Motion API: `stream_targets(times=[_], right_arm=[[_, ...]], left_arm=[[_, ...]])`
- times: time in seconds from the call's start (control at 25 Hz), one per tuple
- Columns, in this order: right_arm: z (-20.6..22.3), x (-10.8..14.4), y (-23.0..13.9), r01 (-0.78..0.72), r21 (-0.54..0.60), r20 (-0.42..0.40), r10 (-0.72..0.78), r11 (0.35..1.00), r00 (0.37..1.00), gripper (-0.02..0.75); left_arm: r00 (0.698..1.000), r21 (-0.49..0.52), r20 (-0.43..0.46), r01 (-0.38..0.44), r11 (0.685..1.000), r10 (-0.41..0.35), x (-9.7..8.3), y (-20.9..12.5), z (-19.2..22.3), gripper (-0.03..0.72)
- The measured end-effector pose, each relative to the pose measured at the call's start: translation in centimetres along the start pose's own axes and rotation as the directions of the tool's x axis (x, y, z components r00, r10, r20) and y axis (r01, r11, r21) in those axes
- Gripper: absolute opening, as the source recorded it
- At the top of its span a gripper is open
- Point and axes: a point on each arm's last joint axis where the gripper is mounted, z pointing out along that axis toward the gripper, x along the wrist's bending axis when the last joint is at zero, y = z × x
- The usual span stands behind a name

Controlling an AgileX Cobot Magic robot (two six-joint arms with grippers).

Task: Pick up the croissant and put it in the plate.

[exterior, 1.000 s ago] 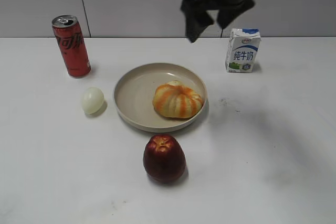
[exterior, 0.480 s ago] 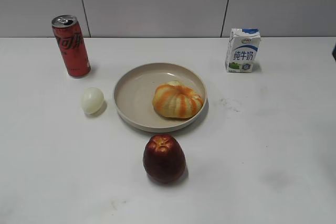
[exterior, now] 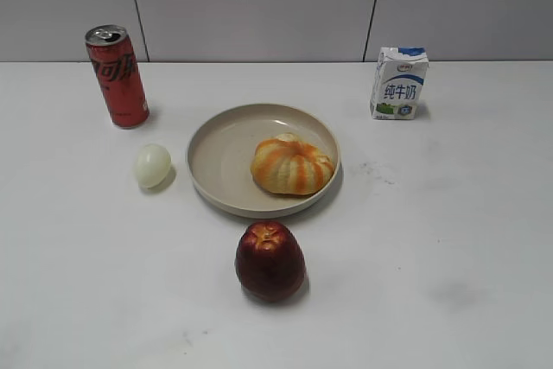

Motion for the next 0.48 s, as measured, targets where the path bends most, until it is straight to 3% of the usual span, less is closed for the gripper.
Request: stream_targets(times=[0.24,0.48], right_arm=[[-2.3,-0.7,-4.9,-0.002,-0.198,-0.015,-0.001,0.98,1.0,0.591],[-1.5,-0.7,-6.9,0.04,-0.202,-0.028,-0.047,0.979,0.999,0.591]], left_arm=[[1.0,0.0,0.0,0.0,1.0,0.0,0.0,0.0,0.0,0.235],[1.0,0.0,0.0,0.0,1.0,0.0,0.0,0.0,0.0,0.235]])
